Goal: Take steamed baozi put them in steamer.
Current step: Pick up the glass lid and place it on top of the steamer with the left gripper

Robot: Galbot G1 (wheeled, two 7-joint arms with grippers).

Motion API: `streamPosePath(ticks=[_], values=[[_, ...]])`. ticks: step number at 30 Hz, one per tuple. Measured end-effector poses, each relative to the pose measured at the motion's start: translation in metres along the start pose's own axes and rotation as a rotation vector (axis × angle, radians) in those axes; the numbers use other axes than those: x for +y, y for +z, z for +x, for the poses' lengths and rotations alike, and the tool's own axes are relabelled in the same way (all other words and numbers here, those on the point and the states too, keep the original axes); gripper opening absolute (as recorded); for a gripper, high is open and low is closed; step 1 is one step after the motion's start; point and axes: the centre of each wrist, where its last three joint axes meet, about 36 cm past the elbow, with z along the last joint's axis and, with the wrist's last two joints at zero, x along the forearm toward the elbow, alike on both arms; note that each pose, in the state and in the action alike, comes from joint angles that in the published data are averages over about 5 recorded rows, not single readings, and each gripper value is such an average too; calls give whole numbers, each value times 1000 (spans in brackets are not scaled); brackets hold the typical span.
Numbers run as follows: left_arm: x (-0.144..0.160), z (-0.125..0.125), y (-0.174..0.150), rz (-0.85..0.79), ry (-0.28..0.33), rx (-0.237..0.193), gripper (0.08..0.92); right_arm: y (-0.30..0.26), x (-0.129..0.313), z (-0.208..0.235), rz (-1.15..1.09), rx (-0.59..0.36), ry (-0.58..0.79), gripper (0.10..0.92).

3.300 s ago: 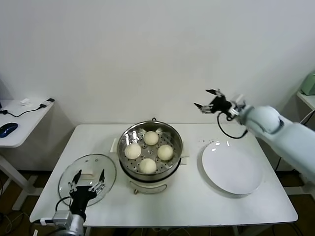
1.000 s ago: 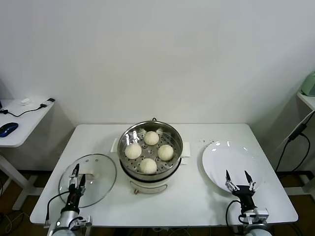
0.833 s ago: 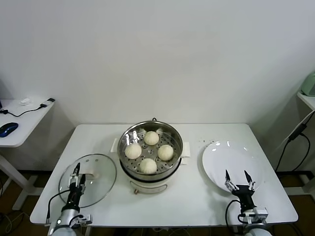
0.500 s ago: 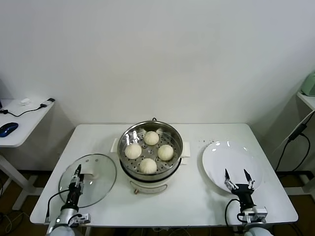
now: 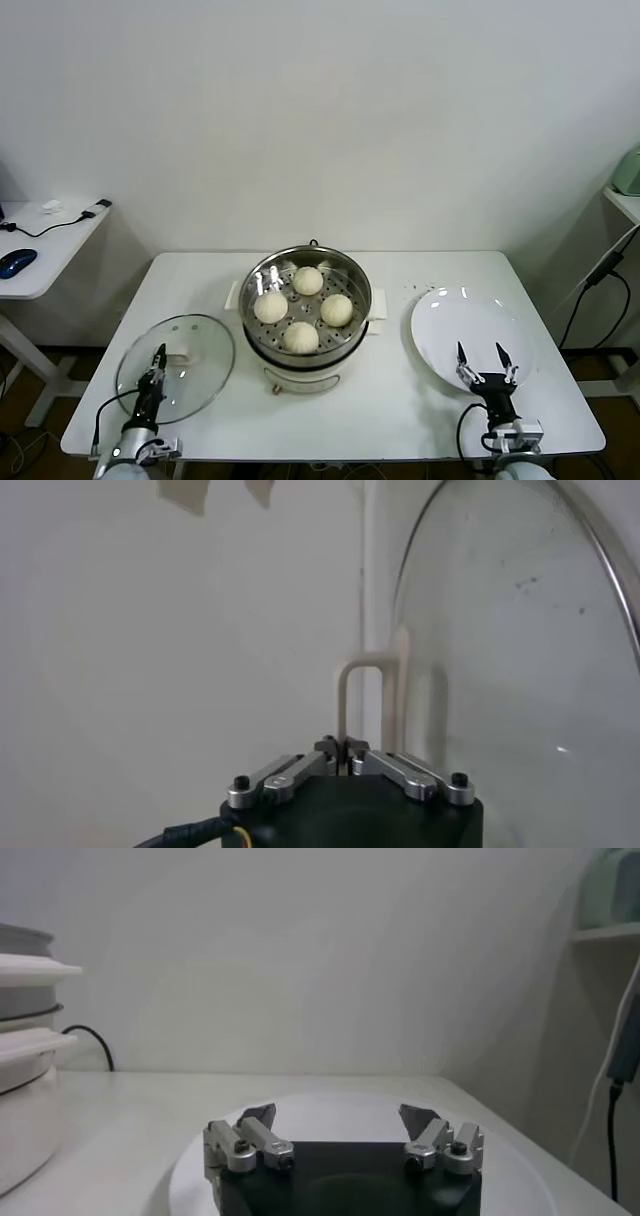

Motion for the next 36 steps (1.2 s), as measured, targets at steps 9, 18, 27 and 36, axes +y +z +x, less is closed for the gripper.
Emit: streamPosePath(ticks=[9,18,27,36], values=[[44,1,9,12,-55,7,133,-5,-5,3,12,-4,7,823],[132,-9,9,45,-90,27,133,-7,-4,4,36,5,22,823],[207,-15,-52,93,-107,11,133,-8,-1,9,58,7,18,823],[237,-9,-141,119,-71,-19,133,-4,4,13,64,0,6,823]])
